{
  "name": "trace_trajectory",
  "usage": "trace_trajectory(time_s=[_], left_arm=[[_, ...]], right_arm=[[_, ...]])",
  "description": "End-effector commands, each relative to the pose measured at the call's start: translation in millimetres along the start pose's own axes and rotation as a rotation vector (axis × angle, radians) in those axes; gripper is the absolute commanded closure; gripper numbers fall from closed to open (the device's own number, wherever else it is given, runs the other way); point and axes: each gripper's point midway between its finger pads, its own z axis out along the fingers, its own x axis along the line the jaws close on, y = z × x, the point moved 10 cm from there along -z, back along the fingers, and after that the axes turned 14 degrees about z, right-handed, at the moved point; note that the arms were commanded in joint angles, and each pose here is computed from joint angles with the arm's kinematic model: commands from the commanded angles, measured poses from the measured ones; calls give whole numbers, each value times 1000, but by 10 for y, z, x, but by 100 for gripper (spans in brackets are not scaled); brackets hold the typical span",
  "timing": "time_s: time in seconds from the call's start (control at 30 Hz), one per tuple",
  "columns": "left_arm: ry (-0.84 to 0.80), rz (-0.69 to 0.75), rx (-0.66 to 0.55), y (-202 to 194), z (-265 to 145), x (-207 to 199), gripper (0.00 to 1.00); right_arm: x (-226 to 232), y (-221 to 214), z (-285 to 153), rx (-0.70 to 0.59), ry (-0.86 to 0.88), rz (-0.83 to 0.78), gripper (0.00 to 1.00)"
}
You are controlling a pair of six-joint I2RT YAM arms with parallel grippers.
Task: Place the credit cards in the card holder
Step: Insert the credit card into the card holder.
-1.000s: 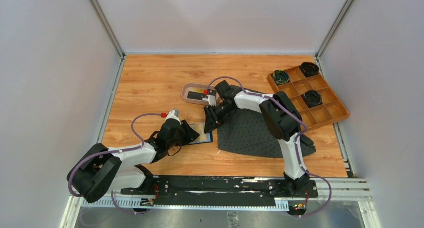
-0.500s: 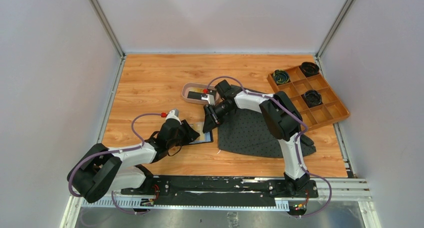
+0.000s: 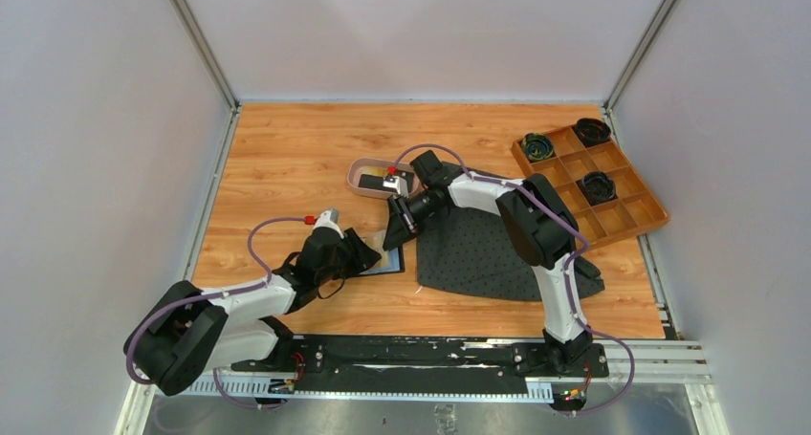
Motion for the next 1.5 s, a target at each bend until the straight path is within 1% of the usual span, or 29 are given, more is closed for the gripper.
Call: trace_trajectory(time_s=[0.0, 0.17, 0.27, 0.47, 0.73, 1.37, 1.47], left_arm=[[4, -2, -14, -8, -52, 52, 50], [-30, -19, -28, 14, -107, 44, 45], [-49, -19, -31, 25, -130, 40, 39], [-100, 15, -8, 46, -143, -3, 34], [-115, 32, 34, 20, -118, -7, 33], [-152, 56, 28, 103, -109, -86, 27], [-142, 55, 39, 97, -85, -79, 27]], right_arm=[[-24, 9, -10, 11, 52, 49, 65], [-85, 16, 17, 16, 54, 81, 65], [-118, 18, 40, 21, 60, 101, 65], [-148, 47, 66, 24, 92, 142, 65], [-123, 60, 77, 30, 150, 173, 65], [-166, 47, 100, 44, 156, 217, 68], [-152, 65, 104, 38, 167, 194, 68]])
